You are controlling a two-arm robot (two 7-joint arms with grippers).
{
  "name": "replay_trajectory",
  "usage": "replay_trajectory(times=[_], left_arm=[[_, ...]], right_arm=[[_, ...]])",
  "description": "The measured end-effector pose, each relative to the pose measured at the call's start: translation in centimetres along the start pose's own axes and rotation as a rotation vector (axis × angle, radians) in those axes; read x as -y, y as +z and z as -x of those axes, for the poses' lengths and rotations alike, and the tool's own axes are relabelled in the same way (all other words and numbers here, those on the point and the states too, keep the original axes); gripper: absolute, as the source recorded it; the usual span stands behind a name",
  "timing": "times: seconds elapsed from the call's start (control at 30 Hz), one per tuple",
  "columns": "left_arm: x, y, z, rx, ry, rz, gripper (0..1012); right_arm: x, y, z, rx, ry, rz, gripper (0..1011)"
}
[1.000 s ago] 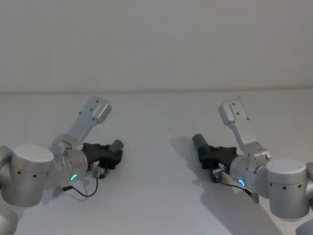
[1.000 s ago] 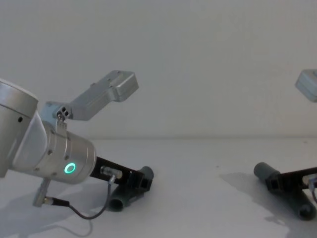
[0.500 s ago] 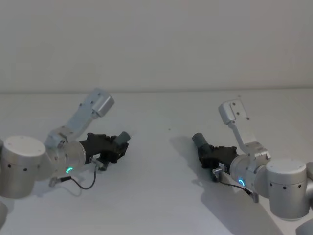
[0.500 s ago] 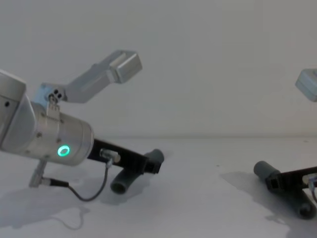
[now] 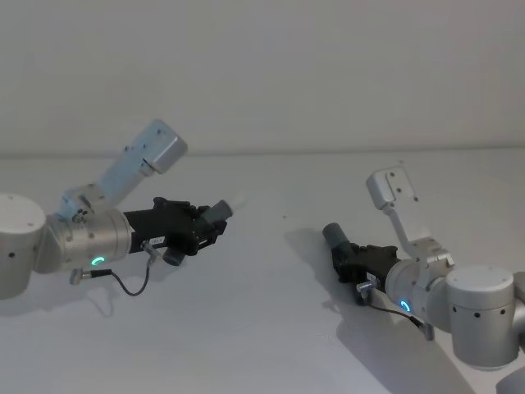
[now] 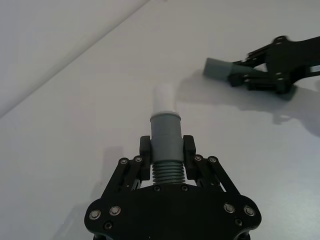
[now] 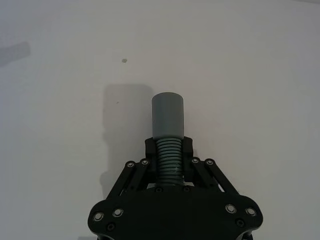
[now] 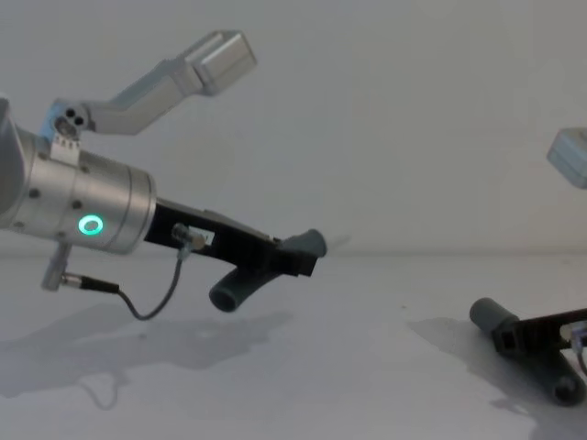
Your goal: Use both hands to pick up one end of the pipe from the table, align the ends, and insert them.
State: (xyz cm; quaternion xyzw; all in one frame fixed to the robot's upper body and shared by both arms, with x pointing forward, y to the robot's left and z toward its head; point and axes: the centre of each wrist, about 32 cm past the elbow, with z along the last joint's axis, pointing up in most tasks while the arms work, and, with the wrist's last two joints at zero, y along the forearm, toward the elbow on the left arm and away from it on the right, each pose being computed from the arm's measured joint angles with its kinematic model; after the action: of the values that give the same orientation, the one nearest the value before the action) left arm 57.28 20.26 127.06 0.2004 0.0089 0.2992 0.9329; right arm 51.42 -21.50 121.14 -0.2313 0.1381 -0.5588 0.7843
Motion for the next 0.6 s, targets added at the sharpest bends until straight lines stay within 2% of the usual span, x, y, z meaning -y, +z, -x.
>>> replay_trajectory(times=[0.17,0.37,0.6], left_arm=[[-0.4,0.44,-0.99,0.031,-0.063,0.016,341],[-0.87,1.03,-2.39,0.077,-0.165,0.024,341],[-1.18,1.39,-3.53,0.119,-0.253,0.026,341]], right_arm=[[0.0,0.0,0.0,0.0,0.0,0.0,255],[0.0,0.0,0.0,0.0,0.0,0.0,255],[0.0,0.1,0.0,0.016,0.002,-0.002,255]])
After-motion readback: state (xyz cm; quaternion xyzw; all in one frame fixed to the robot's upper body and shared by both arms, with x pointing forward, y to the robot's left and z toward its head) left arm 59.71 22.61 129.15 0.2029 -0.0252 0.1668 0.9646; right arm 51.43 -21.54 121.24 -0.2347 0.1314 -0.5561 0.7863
